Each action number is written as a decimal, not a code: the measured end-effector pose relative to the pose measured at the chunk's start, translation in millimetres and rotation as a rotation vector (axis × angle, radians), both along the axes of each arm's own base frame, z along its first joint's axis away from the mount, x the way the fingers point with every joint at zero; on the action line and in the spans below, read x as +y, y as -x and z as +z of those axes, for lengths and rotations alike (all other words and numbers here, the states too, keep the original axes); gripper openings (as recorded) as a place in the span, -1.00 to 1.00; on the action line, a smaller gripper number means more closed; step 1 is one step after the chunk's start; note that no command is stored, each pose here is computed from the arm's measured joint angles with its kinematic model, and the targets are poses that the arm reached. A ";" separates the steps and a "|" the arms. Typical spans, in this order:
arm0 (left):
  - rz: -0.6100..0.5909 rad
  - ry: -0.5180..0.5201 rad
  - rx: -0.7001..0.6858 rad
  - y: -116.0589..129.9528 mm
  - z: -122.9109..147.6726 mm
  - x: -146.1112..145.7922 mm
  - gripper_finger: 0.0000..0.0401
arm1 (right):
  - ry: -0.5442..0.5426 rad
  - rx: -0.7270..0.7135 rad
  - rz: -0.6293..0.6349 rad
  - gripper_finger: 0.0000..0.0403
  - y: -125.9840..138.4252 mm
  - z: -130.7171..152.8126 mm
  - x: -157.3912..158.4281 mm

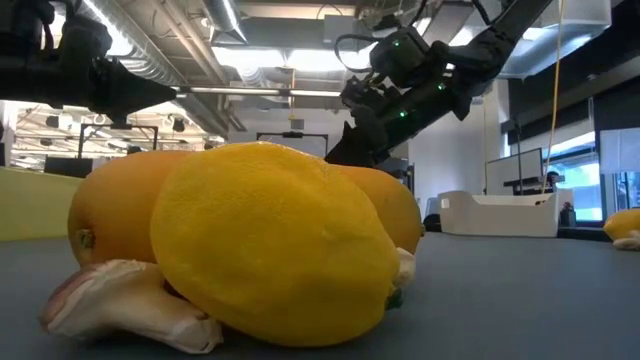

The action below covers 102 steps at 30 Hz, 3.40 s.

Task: Sort produce into baskets
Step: Put the lemon into the white bin

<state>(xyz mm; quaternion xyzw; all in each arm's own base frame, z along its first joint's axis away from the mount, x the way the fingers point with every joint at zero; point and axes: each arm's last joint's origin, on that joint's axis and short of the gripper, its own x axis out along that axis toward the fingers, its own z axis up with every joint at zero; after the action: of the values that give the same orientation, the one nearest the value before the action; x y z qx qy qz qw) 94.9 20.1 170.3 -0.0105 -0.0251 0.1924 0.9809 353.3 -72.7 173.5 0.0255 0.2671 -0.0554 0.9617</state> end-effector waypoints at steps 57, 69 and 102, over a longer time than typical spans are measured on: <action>-0.004 0.077 -0.033 0.1 0.3 0.0 -0.96 | 0.001 0.063 0.061 0.37 -24.4 -35.8 -1.5; -0.004 0.080 -0.038 0.1 0.7 0.0 -0.96 | 0.025 0.063 0.061 0.26 -29.8 -52.5 -3.0; -0.001 0.127 -0.054 0.1 0.3 0.1 -0.59 | 0.067 0.173 -0.028 0.04 -23.4 -63.0 -4.7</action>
<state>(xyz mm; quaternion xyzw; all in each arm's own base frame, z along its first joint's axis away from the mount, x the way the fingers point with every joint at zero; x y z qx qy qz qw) 94.8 20.2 170.6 -0.0779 -0.0393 0.1929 0.9773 376.7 -77.5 110.5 -0.0077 0.3466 -0.0799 0.9346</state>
